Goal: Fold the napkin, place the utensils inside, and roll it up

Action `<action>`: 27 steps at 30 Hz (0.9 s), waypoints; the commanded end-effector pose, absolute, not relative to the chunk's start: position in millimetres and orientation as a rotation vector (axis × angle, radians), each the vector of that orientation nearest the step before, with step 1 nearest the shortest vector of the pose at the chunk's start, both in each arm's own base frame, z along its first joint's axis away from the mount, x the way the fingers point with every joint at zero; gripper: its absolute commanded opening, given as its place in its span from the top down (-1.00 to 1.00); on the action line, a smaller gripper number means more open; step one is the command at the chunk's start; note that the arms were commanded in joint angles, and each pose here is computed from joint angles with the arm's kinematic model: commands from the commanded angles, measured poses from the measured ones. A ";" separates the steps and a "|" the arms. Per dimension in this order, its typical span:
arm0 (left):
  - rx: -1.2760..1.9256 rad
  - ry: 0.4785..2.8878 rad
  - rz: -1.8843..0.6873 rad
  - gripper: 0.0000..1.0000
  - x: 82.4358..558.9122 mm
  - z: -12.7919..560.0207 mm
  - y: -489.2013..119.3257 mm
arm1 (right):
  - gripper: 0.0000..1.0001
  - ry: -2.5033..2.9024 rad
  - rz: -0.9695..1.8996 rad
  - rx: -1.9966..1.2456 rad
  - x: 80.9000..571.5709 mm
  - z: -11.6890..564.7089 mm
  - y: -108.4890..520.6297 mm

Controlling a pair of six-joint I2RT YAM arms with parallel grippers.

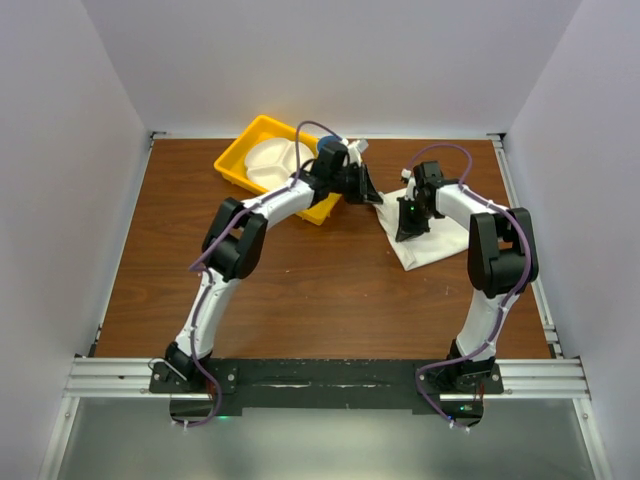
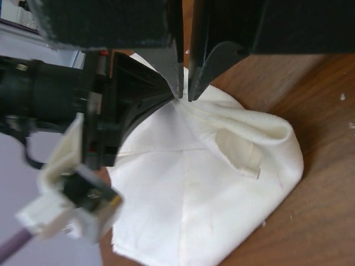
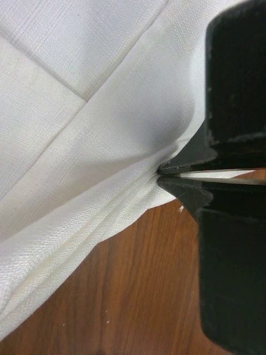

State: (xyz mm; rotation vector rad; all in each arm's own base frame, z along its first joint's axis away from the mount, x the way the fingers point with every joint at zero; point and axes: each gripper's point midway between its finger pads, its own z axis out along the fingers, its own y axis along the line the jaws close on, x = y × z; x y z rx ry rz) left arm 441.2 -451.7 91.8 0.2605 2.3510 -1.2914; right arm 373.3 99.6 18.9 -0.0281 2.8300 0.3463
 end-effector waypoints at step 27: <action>0.280 2.407 -0.889 0.92 468.9 59.9 -435.8 | 0.95 3.027 0.231 -0.032 336.8 -27.8 81.9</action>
